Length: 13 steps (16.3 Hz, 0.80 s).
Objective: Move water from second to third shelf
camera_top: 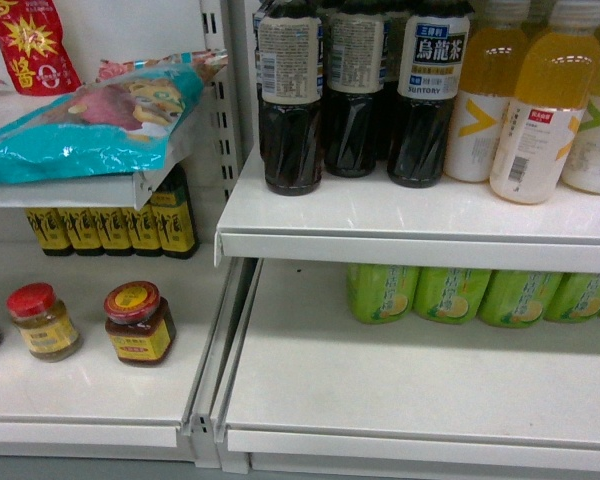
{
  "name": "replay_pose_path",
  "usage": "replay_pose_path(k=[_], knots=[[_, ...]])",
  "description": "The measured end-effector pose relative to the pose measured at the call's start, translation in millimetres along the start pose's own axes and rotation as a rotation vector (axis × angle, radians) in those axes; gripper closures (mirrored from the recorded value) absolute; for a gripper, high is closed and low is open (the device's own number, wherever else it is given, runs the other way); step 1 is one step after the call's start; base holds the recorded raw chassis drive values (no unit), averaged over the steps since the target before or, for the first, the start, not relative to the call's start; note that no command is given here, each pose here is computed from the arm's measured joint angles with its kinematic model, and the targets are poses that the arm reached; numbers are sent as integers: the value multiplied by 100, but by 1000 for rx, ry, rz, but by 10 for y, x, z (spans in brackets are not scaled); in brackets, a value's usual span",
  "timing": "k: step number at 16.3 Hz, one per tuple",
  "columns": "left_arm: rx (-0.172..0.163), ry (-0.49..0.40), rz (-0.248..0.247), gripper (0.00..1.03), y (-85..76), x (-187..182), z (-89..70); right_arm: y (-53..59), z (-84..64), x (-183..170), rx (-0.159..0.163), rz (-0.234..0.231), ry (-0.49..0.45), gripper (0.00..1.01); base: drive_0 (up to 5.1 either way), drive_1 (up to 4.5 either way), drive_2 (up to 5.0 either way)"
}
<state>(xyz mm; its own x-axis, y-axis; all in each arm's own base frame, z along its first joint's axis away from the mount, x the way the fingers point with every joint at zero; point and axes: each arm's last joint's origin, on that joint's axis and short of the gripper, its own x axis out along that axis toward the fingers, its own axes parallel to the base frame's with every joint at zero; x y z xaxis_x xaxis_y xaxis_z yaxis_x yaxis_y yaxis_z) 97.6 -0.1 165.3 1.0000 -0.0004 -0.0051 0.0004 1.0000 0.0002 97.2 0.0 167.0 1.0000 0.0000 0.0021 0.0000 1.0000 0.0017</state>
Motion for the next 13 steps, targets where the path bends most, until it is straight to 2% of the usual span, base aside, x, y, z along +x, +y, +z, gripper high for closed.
replay_pose_path(k=[13], knots=[[0,-2,0,5,0,0,2,0,1,0,0,0,-2,3,0,0,0]])
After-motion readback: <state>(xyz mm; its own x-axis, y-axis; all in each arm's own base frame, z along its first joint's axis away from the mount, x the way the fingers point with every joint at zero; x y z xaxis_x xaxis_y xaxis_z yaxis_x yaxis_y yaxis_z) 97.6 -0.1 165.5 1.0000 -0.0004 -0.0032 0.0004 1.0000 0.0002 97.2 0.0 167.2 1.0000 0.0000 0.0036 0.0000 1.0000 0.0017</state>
